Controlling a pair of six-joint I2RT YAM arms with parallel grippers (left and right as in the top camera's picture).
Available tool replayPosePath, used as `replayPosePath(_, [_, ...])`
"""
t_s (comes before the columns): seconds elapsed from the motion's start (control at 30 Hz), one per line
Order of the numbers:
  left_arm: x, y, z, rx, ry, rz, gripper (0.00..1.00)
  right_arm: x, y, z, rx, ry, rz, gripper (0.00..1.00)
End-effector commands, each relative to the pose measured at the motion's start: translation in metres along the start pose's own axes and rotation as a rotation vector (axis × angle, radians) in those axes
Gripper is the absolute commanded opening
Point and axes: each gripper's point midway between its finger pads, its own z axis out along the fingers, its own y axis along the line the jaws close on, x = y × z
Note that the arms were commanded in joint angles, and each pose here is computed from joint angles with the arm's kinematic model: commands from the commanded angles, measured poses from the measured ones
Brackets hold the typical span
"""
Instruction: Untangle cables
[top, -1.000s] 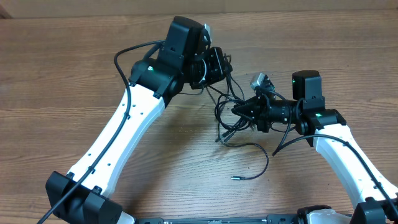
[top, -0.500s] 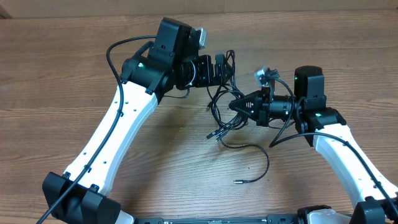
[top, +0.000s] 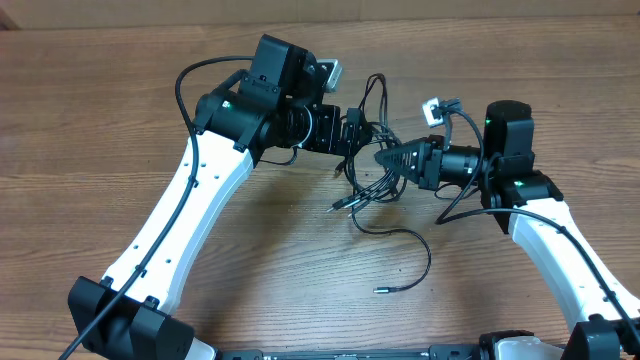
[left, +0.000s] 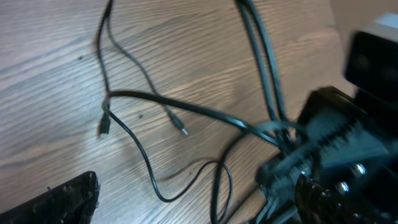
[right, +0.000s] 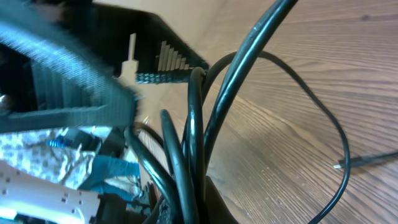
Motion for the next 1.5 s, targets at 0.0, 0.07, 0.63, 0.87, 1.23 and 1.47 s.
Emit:
replayPosePath(0.0, [-0.001, -0.026, -0.010, 0.124, -0.004, 0.137, 1.00, -0.010, -0.009, -0.008, 0.041, -0.038, 0.066, 0.04])
replayPosePath(0.07, [0.000, -0.030, -0.011, 0.148, 0.000, 0.172, 1.00, -0.011, -0.011, -0.010, 0.046, -0.046, 0.091, 0.04])
replayPosePath(0.63, [0.009, -0.024, -0.009, 0.113, 0.027, 0.264, 0.57, -0.009, 0.029, -0.014, -0.170, 0.008, 0.036, 0.04])
replayPosePath(0.87, [0.015, -0.039, -0.004, 0.138, 0.041, 0.295, 0.58, -0.010, 0.029, -0.014, -0.171, 0.009, 0.053, 0.04])
replayPosePath(1.23, [0.012, -0.040, -0.002, 0.124, 0.026, 0.311, 0.04, -0.010, 0.029, -0.014, -0.170, 0.008, 0.052, 0.04])
replayPosePath(1.47, [0.006, -0.020, -0.001, 0.001, 0.005, 0.315, 0.04, -0.011, 0.027, -0.014, -0.159, 0.002, 0.049, 0.85])
